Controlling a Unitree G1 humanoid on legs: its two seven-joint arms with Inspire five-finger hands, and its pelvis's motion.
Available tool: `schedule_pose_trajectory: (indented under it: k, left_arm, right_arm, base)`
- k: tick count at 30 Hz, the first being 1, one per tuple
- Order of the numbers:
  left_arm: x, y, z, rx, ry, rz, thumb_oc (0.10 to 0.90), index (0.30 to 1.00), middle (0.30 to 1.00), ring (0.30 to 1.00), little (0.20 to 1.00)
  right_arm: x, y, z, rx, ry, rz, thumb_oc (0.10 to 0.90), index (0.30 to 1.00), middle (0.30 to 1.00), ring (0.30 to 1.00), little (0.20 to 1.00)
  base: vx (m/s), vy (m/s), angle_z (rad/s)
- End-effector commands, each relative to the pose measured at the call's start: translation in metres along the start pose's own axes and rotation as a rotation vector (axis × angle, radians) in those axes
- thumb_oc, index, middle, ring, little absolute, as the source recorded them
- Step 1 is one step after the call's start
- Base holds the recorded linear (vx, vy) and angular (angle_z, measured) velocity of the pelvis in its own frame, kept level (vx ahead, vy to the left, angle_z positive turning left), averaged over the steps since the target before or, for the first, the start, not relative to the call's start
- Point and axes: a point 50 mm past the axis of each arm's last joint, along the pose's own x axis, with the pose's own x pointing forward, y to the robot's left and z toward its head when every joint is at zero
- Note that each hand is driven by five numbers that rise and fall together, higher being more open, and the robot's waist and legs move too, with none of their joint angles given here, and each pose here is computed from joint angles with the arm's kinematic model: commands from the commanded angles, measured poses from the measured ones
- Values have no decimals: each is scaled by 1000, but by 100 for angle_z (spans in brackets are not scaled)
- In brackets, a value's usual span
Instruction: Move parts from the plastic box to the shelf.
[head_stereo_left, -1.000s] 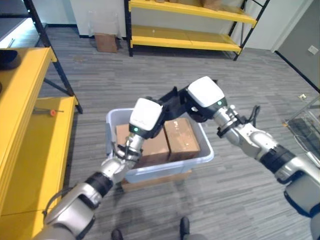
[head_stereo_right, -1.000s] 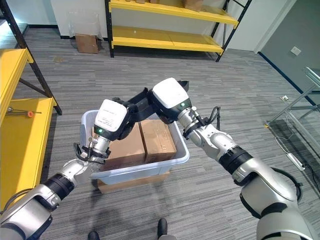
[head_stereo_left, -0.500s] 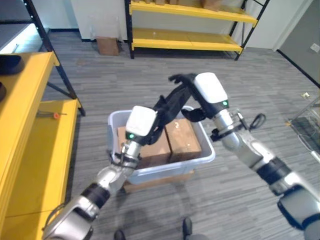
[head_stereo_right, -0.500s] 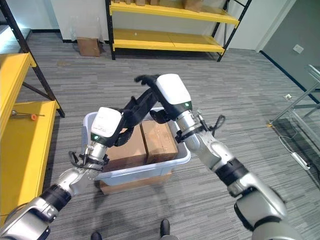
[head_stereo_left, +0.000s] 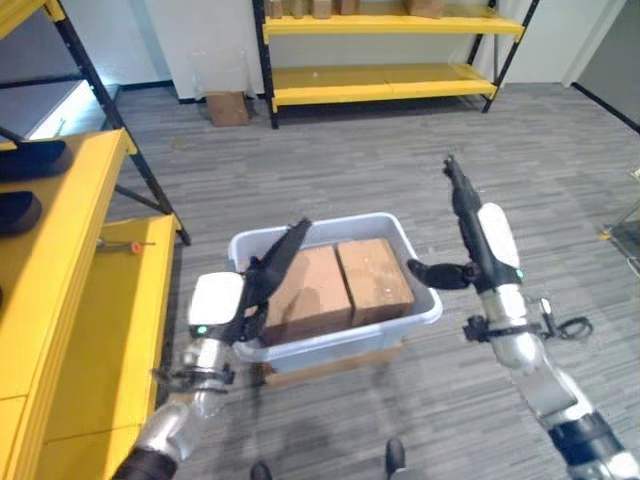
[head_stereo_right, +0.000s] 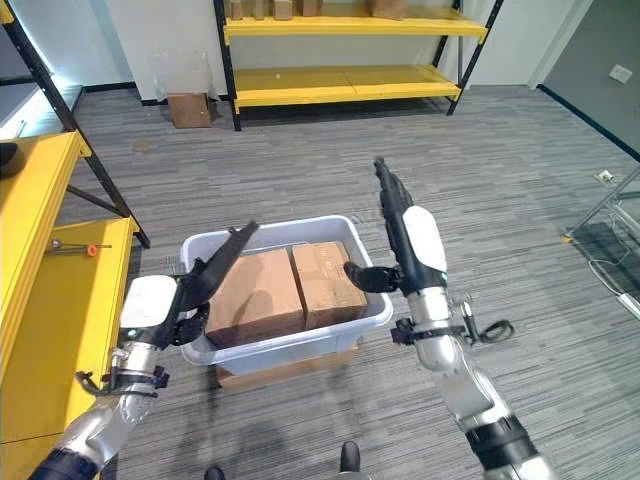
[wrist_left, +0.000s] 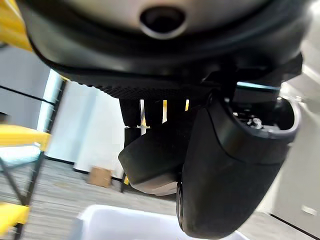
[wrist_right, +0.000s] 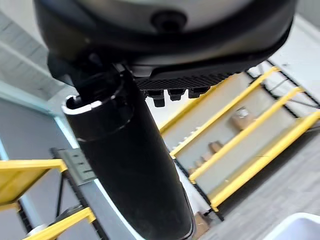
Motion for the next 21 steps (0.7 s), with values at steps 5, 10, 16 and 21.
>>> schedule_pose_trajectory:
  k: [5, 10, 16, 21]
  left_arm:
    - [24, 63, 3, -46, -82, 353, 400, 300, 300, 300, 300]
    - [9, 69, -1, -69, -51, 386, 400, 300, 300, 300, 300]
    - [-6, 75, 0, -104, -37, 413, 400, 300, 300, 300, 300]
    - [-8, 66, 4, -156, -28, 380, 400, 300, 300, 300, 300]
  right_arm:
    - [7, -34, 27, 134, -162, -176, 900, 1000, 1000, 1000, 1000]
    - [4, -21, 30, 192, -156, -126, 900, 1000, 1000, 1000, 1000]
    - [16, -10, 49, 240, -251, -56, 900, 1000, 1000, 1000, 1000]
    - [33, -14, 70, 241, -369, -71, 900, 1000, 1000, 1000, 1000]
  base:
    - [-45, -63, 2]
    - [-66, -70, 1]
    - [-136, -175, -3]
    - [-181, -178, 22]
